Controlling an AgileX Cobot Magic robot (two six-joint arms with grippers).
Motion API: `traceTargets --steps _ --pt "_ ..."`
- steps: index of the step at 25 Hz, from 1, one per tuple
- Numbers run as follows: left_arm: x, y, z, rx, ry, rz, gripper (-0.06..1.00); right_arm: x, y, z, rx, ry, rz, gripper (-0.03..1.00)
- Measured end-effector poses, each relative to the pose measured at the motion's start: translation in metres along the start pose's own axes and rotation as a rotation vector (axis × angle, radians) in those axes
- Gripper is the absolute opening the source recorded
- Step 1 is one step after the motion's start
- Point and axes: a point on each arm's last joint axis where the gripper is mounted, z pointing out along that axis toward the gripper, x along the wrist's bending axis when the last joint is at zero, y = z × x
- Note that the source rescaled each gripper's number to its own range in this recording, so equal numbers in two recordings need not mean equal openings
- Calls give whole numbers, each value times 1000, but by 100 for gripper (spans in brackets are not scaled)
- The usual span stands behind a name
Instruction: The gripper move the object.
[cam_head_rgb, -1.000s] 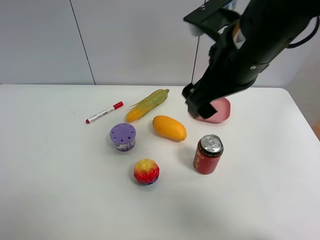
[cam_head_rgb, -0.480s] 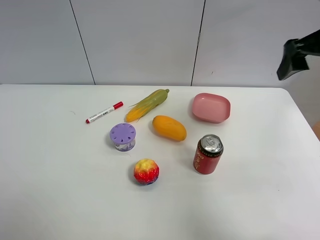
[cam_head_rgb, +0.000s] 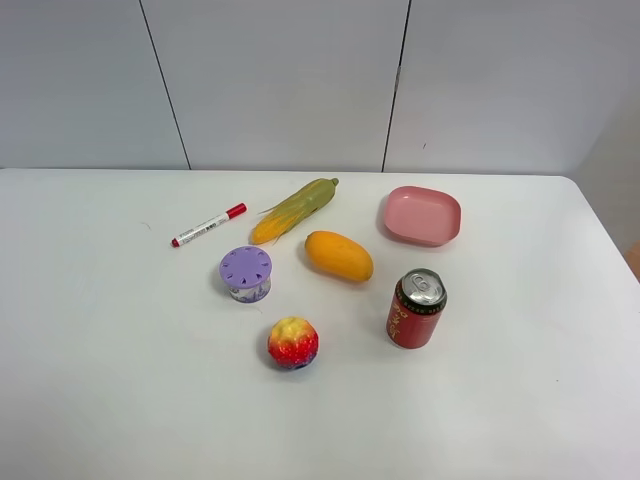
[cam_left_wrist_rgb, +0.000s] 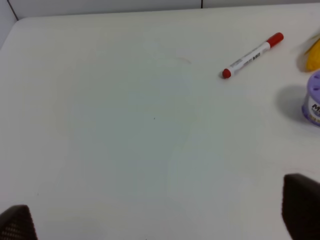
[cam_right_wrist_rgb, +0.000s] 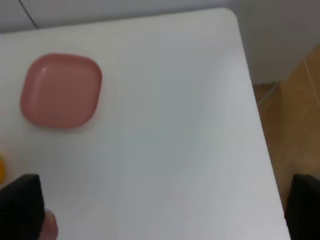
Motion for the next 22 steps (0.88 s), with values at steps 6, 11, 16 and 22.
traceTargets --steps 6,11,16,22 --pt "0 0 0 0 0 0 100 -6 -66 -50 -119 -22 4 91" --pt "0 0 0 0 0 0 100 -12 -138 -45 -199 -58 -22 91" --pt "0 0 0 0 0 0 100 -10 -188 -28 -336 -33 -20 91" --pt "0 0 0 0 0 0 100 -7 -226 -9 -327 11 0 91"
